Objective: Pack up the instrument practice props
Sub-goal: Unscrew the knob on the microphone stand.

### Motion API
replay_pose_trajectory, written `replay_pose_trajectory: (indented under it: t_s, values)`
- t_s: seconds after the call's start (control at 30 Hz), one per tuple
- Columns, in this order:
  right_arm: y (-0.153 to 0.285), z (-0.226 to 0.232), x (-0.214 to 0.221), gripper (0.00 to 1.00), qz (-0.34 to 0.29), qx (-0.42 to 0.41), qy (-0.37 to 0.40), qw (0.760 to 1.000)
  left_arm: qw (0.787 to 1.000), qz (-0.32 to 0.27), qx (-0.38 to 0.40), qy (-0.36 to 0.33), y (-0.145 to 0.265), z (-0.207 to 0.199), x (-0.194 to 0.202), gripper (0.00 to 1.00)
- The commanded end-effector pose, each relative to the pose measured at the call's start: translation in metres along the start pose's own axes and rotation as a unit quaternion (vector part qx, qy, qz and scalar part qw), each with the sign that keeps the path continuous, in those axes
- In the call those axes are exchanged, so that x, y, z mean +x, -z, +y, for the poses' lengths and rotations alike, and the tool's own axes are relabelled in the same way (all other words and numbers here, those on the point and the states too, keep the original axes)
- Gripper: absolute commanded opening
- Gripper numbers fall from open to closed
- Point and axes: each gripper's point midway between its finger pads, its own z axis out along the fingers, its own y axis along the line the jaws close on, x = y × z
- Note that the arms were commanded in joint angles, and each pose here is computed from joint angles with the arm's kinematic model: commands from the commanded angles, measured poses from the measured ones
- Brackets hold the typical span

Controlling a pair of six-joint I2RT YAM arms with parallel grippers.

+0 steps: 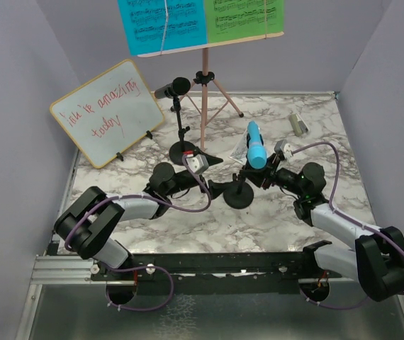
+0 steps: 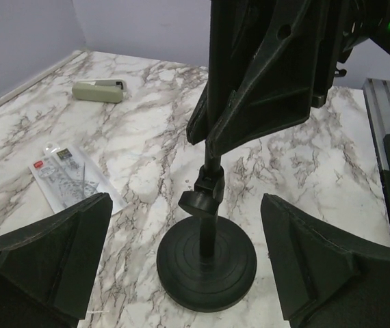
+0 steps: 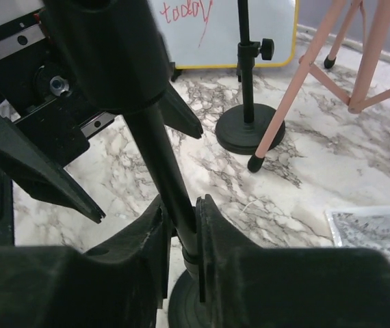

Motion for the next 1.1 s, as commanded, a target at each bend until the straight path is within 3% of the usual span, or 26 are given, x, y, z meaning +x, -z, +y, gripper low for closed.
replay_pose_trajectory:
  t_s: [0.0,0.13,0.7,1.07]
  values:
    - [-0.003,0.013,-0.005,0.17,-0.003,-0.042,0.027,0.999,0.998,-0.003,0.056,-0.041,-0.01,-0.01,-0.001,0.95]
    - [-0.001,0.016,-0.003,0.01,-0.001,-0.047,0.031,0.998,0.997,0.0,0.065,-0.053,-0.012,-0.011,0.003,0.93]
    - [-0.003,0.021,0.009,0.01,0.012,-0.074,0.012,0.997,0.987,0.061,-0.015,-0.146,-0.016,-0.002,0.043,0.82]
    - [-0.004,0.02,0.013,0.0,0.017,-0.078,0.005,0.997,0.981,0.079,-0.024,-0.176,-0.02,-0.006,0.054,0.58]
